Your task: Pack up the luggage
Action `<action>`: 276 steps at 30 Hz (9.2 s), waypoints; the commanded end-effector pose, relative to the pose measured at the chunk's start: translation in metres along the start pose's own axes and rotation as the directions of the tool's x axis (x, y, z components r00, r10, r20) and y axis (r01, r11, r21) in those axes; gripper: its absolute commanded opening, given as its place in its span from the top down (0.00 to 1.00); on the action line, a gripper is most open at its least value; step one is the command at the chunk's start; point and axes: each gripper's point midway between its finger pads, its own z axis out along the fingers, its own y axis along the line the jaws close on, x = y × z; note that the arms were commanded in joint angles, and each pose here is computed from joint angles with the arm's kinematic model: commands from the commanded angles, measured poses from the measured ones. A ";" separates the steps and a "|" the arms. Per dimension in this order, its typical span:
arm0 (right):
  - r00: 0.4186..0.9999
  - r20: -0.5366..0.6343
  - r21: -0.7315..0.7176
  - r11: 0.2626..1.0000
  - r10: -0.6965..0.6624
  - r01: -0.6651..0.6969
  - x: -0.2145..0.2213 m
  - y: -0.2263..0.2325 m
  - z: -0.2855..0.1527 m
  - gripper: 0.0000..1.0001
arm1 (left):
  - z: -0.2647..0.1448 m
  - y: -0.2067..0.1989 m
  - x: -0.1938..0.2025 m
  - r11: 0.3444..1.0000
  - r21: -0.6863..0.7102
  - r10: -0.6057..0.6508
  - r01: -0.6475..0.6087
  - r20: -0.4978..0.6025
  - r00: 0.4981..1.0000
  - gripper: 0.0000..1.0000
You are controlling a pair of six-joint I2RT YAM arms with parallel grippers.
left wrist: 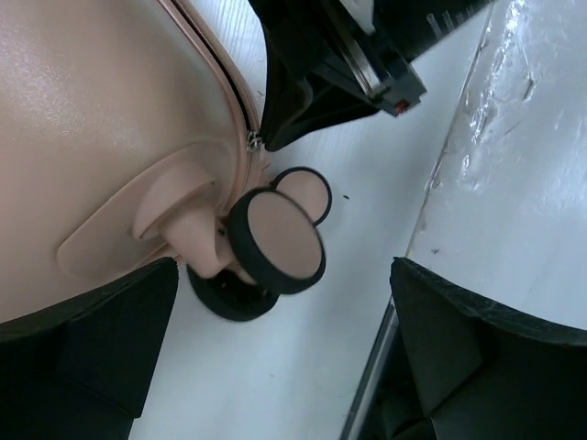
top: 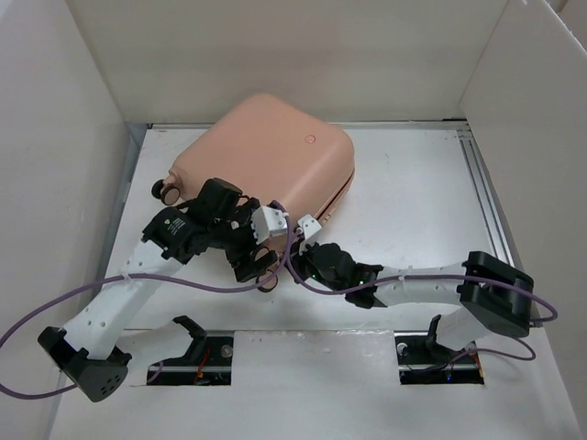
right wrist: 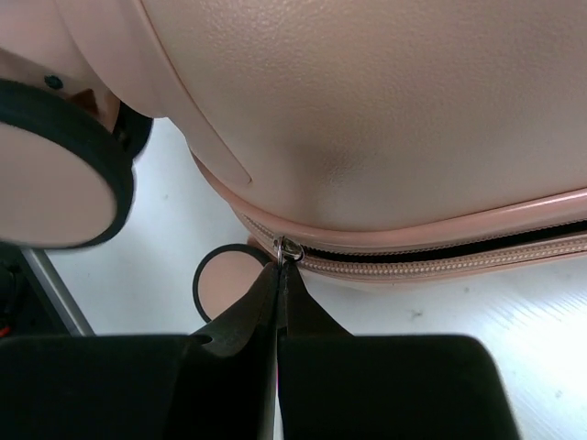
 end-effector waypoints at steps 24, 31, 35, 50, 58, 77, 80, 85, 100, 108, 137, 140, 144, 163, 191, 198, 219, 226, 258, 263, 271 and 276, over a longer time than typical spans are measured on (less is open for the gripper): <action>0.984 0.124 0.234 0.960 0.127 -0.153 -0.023 -0.052 -0.010 1.00 | 0.039 0.050 0.054 0.950 -0.278 -0.178 0.144 -0.101 0.979 1.00; 0.982 0.185 0.438 0.890 0.049 -0.126 -0.055 -0.156 -0.063 1.00 | 0.013 0.053 0.065 0.942 -0.334 -0.086 0.037 -0.133 0.987 1.00; 0.986 0.162 0.526 0.848 -0.029 -0.061 -0.078 -0.219 -0.076 1.00 | 0.012 0.049 0.073 0.947 -0.320 -0.057 0.003 -0.159 0.986 1.00; 0.951 0.144 0.102 0.960 -0.274 0.261 -0.112 -0.179 -0.039 0.42 | 0.004 0.047 0.048 0.950 -0.311 -0.018 -0.003 -0.063 0.998 1.00; 0.977 0.103 -0.088 0.977 -0.184 0.194 -0.056 -0.054 -0.020 0.30 | 0.006 0.051 0.043 0.951 -0.308 -0.039 0.017 -0.065 0.997 1.00; 0.985 0.140 0.042 0.994 -0.105 0.100 -0.041 -0.044 0.023 0.30 | 0.005 0.052 0.039 0.949 -0.312 -0.064 0.045 -0.052 0.997 1.00; 0.987 0.119 0.020 0.994 -0.107 0.106 -0.035 -0.040 0.033 0.32 | 0.007 0.052 0.040 0.949 -0.312 -0.064 0.045 -0.052 0.997 1.00; 0.976 0.209 -0.019 0.998 -0.061 0.067 -0.049 -0.032 0.033 0.70 | 0.007 0.055 0.039 0.945 -0.324 -0.054 0.034 -0.053 0.997 1.00; 0.972 0.233 0.106 0.992 0.040 -0.067 -0.037 -0.058 -0.002 1.00 | 0.002 0.053 0.039 0.942 -0.334 -0.046 0.031 -0.037 0.998 1.00; 0.977 0.212 0.178 0.981 0.033 -0.071 -0.043 -0.097 -0.011 1.00 | 0.001 0.051 0.046 0.944 -0.331 -0.037 0.014 -0.063 0.997 1.00; 0.974 0.138 0.116 0.980 -0.180 0.164 -0.161 -0.362 0.060 1.00 | -0.011 0.030 0.069 0.939 -0.308 0.133 -0.154 -0.089 0.987 1.00; 0.966 0.130 -0.064 0.971 -0.223 0.232 -0.146 -0.327 0.077 1.00 | -0.029 0.028 0.046 0.921 -0.371 0.145 -0.122 0.034 0.989 0.89; 0.962 0.116 -0.188 0.946 -0.247 0.265 -0.127 -0.286 0.092 1.00 | -0.114 0.038 -0.038 0.825 -0.547 0.139 0.140 0.438 0.888 0.11; 0.957 0.200 -0.198 0.947 -0.212 0.251 -0.129 -0.208 0.067 1.00 | -0.060 0.165 0.146 0.446 -0.687 -0.648 0.574 0.194 0.736 0.89; 0.982 0.169 -0.398 0.906 -0.081 0.143 -0.010 0.092 -0.073 1.00 | 0.079 0.179 0.038 0.968 -0.210 -0.137 0.136 0.007 0.990 0.60; 0.987 0.158 -0.364 0.929 -0.013 0.071 -0.005 0.085 -0.071 1.00 | 0.044 0.125 -0.018 0.969 -0.245 0.044 -0.028 0.062 0.997 0.56; 0.991 0.125 0.540 0.841 -0.041 -0.033 -0.021 -0.164 -0.178 1.00 | 0.097 0.082 0.104 0.967 -0.238 0.034 -0.092 -0.238 0.971 0.60; 0.982 -0.107 0.461 0.867 -0.158 0.189 -0.032 -0.178 -0.139 1.00 | 0.104 0.082 0.114 0.968 -0.230 0.036 -0.098 -0.260 0.965 0.61; 0.938 -0.033 0.009 0.939 -0.345 0.345 -0.094 -0.333 0.037 1.00 | 0.016 0.117 0.062 0.909 -0.397 -0.158 0.125 -0.051 0.986 0.62; 0.945 -0.026 0.021 0.945 -0.327 0.328 -0.085 -0.328 0.029 1.00 | -0.087 0.134 0.119 0.845 -0.526 -0.243 0.094 -0.221 0.944 0.59; 0.940 0.009 0.044 0.940 -0.340 0.340 -0.108 -0.322 0.027 1.00 | -0.113 0.089 0.156 0.899 -0.372 0.006 -0.231 -0.516 0.856 0.59; 0.946 0.012 0.068 0.944 -0.324 0.323 -0.118 -0.324 0.025 1.00 | -0.107 0.085 0.173 0.915 -0.332 0.000 -0.228 -0.565 0.825 0.61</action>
